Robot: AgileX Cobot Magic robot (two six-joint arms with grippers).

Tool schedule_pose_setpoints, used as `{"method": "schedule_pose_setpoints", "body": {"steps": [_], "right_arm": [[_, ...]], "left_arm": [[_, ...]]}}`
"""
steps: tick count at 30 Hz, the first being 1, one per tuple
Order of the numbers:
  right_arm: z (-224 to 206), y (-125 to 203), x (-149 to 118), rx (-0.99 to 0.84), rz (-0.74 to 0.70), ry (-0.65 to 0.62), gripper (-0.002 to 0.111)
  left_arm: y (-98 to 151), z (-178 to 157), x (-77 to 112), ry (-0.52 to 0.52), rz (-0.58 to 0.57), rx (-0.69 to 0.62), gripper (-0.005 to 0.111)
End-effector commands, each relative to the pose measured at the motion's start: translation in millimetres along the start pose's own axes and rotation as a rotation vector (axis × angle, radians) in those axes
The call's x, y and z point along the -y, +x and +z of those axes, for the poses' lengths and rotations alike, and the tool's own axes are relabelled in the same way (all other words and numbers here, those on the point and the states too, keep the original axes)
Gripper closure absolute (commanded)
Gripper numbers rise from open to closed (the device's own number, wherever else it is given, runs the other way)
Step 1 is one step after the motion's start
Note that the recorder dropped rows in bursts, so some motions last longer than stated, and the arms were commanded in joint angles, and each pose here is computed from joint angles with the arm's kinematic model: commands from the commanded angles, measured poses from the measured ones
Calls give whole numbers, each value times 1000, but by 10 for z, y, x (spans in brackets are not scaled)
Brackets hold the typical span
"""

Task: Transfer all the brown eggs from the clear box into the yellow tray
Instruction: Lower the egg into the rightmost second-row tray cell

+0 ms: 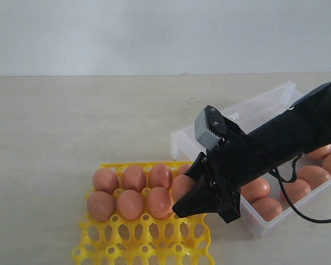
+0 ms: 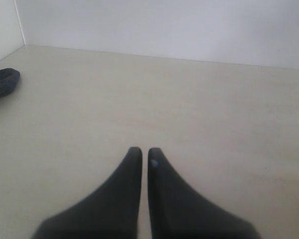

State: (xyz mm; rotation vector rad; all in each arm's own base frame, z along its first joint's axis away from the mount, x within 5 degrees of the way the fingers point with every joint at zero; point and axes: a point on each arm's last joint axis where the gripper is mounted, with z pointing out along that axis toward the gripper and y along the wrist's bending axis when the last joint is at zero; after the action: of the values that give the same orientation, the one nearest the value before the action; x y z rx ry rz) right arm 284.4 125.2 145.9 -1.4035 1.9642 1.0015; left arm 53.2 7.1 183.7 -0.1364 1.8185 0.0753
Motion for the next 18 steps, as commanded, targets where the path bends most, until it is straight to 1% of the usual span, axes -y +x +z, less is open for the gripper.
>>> {"method": "schedule_pose_setpoints", "body": {"steps": [1, 6, 10, 14, 18], "right_arm": [[-14, -1, 14, -15, -8, 33, 72], [-13, -17, 3, 3, -15, 21, 72], [-13, -20, 4, 5, -127, 22, 72], [11, -43, 4, 12, -129, 35, 72], [76, -51, 12, -27, -146, 77, 72]], "left_arm": [[9, 2, 2, 3, 5, 2, 103], [9, 2, 2, 3, 5, 2, 103], [9, 2, 2, 3, 5, 2, 103], [9, 2, 2, 3, 5, 2, 103], [9, 2, 2, 3, 5, 2, 103]]}}
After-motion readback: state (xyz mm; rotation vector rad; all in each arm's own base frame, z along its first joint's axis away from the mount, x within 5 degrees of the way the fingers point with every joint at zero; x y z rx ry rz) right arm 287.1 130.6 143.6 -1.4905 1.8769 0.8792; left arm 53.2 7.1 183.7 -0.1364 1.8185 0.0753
